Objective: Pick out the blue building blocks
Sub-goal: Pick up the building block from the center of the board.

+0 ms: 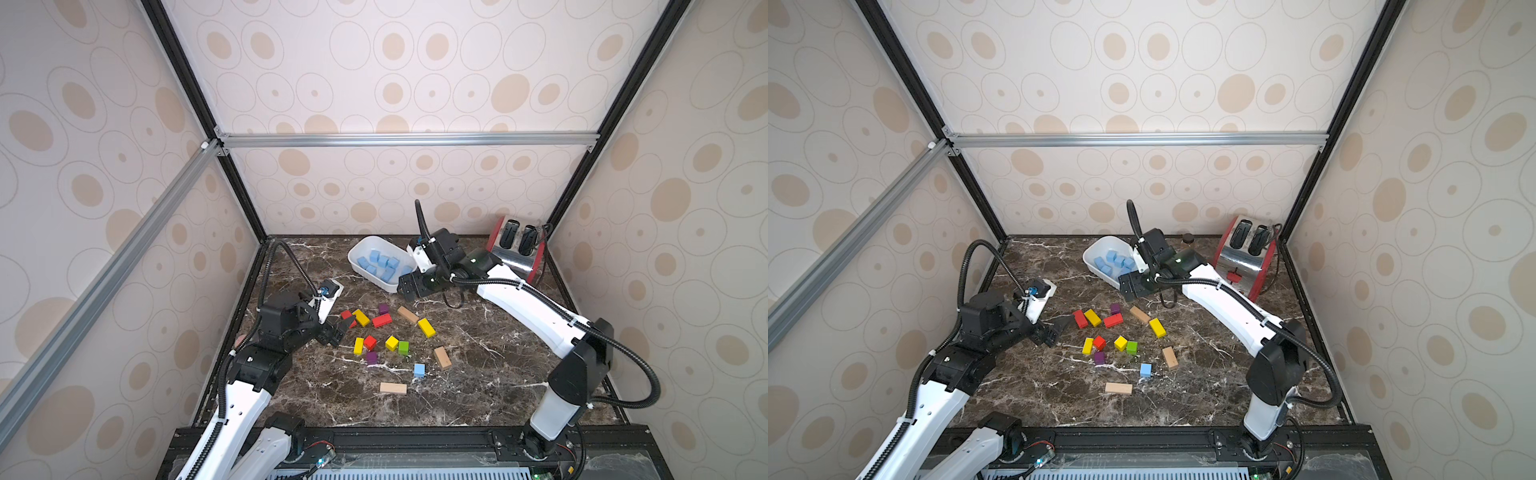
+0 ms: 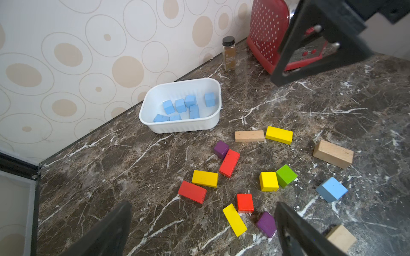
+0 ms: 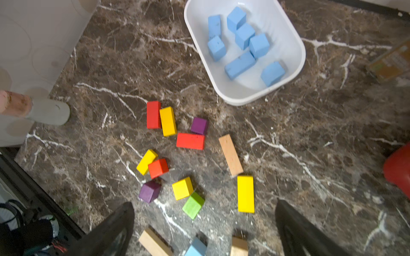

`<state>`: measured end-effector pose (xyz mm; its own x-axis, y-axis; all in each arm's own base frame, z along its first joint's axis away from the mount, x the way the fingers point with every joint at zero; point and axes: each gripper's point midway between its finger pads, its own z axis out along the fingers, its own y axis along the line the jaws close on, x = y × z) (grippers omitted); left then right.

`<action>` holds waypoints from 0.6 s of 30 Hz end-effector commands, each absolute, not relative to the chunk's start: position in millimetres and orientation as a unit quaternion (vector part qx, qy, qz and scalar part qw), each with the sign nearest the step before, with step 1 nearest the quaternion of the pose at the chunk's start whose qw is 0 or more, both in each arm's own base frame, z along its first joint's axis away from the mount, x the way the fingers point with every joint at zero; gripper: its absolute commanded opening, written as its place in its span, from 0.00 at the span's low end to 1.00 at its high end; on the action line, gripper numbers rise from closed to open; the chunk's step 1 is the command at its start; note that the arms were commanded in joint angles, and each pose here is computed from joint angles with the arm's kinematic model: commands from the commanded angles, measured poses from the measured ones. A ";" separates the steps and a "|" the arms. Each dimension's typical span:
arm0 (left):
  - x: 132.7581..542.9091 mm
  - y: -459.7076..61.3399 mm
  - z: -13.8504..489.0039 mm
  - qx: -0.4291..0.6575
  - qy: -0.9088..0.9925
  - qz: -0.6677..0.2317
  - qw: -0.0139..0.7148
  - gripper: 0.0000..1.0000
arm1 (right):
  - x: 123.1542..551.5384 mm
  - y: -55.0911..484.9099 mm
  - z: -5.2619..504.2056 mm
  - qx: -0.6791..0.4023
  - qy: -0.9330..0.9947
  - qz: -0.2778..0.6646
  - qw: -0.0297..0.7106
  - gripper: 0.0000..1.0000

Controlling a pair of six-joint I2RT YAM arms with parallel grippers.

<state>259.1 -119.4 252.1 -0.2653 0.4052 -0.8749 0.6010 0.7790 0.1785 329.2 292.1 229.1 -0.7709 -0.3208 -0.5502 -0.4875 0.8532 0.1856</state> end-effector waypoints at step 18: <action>215.0 -145.8 209.0 0.364 0.787 -0.161 0.472 0.99 | 194.8 224.3 142.7 -0.145 0.979 0.052 0.130 0.97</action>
